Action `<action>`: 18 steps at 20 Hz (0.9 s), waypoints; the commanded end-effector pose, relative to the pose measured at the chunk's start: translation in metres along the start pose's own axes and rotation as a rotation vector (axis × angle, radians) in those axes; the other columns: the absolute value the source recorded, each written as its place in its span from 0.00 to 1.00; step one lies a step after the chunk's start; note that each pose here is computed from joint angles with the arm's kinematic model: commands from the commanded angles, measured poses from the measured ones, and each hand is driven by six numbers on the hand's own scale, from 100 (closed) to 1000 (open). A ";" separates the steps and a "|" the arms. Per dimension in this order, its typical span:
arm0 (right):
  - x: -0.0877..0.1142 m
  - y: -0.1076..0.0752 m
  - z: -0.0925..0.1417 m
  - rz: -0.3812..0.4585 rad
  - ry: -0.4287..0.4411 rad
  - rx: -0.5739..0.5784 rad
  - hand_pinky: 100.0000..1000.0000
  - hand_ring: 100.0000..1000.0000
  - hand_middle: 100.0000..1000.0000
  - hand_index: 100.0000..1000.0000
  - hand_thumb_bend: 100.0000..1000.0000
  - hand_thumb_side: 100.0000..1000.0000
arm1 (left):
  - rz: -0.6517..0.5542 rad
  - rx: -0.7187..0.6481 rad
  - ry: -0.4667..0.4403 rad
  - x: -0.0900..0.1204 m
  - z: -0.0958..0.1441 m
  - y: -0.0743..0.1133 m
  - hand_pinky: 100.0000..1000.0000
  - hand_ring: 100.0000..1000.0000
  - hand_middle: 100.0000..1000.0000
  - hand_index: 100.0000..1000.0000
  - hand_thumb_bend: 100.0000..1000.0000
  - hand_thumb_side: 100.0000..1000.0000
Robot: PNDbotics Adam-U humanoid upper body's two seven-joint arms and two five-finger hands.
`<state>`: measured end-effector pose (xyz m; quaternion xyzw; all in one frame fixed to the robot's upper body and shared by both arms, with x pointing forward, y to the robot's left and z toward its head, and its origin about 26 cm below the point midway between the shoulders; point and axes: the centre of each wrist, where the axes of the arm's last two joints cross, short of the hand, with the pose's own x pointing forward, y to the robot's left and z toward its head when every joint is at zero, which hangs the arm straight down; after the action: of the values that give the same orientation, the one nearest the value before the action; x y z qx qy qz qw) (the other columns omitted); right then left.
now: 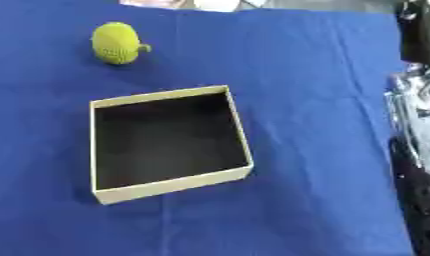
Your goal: Pick up objects on the table and place them in the box.
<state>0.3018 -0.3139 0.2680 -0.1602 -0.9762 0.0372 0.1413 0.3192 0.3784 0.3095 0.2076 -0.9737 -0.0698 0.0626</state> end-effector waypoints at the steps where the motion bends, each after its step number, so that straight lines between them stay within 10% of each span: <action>1: 0.006 -0.005 -0.008 0.021 -0.033 0.010 0.71 0.65 0.43 0.63 0.00 0.47 | -0.020 -0.012 -0.035 0.004 -0.011 0.007 0.72 0.65 0.52 0.63 0.14 0.00; 11: 0.006 -0.005 -0.007 0.027 -0.029 0.024 0.71 0.65 0.43 0.63 0.00 0.47 | -0.122 -0.178 -0.024 -0.013 -0.030 0.014 0.75 0.67 0.55 0.73 0.11 0.00; 18: 0.006 -0.003 -0.007 0.023 -0.027 0.047 0.71 0.65 0.43 0.63 0.00 0.47 | -0.262 -0.368 -0.017 -0.032 -0.062 0.021 0.77 0.71 0.59 0.77 0.38 0.00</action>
<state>0.3016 -0.3135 0.2661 -0.1605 -0.9747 0.0481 0.1481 0.3545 0.3949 0.3556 0.2916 -0.9247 -0.2293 0.0861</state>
